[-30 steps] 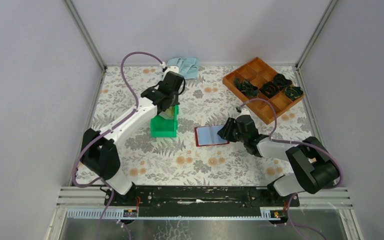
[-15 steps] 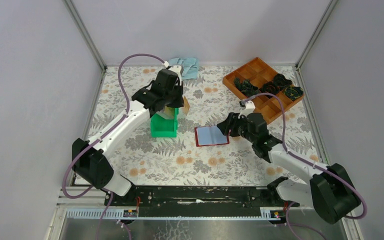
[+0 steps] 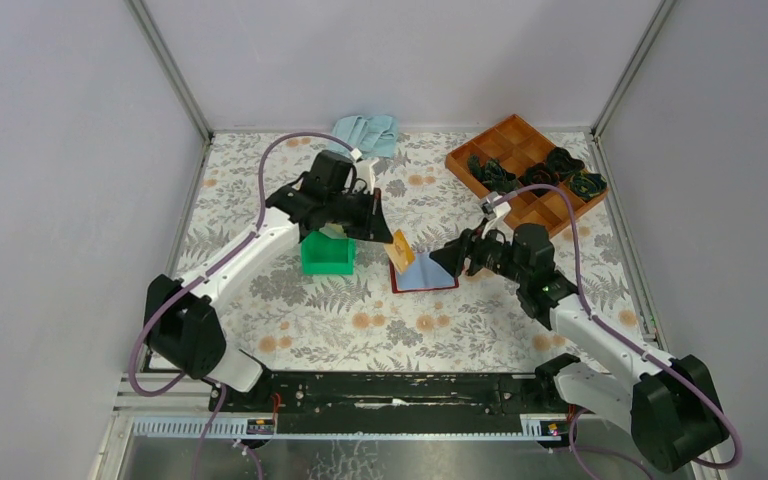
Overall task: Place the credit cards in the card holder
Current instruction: Pick up the credit card from the storage box.
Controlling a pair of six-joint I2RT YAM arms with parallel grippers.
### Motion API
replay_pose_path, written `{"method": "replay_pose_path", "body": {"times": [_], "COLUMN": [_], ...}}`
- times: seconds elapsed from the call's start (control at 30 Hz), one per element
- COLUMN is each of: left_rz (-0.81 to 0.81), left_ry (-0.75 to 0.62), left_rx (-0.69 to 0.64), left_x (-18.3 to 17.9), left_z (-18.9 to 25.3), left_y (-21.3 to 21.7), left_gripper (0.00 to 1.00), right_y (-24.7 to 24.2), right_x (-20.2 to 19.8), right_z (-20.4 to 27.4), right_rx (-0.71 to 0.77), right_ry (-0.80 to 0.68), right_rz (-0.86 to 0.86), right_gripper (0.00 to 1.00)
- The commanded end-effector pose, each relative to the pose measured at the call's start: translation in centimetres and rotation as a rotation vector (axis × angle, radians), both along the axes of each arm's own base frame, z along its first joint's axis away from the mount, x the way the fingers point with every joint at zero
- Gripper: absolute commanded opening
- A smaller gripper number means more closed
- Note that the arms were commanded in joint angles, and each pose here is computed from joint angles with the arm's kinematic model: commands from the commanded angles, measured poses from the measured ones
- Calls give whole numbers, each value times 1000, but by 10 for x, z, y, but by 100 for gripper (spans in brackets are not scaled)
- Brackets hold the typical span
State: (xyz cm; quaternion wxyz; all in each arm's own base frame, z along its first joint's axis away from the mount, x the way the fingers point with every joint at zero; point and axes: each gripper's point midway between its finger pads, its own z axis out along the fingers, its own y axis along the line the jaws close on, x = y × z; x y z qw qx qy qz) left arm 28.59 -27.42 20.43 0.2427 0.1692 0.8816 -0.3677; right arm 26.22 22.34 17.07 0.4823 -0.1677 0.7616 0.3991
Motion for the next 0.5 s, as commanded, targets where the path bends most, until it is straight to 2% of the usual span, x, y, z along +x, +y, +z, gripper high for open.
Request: {"method": "replay_pose_path", "body": {"times": [0.0, 0.3, 0.47], "left_rz": [-152, -284, -325], "left_ry": [-10, -16, -17], "left_rx": [-167, -334, -375], "left_x": [-22, -47, -52], "left_z": [24, 36, 38], "left_y": [-15, -19, -20], "left_gripper": [0, 0, 0], "right_y": [12, 26, 31], "right_x": [-7, -27, -38], "right_z": [33, 34, 39], "right_rx": [77, 170, 225], "right_ry": [-86, -17, 12], "right_rz": [121, 262, 331], "right_gripper": [64, 64, 62]}}
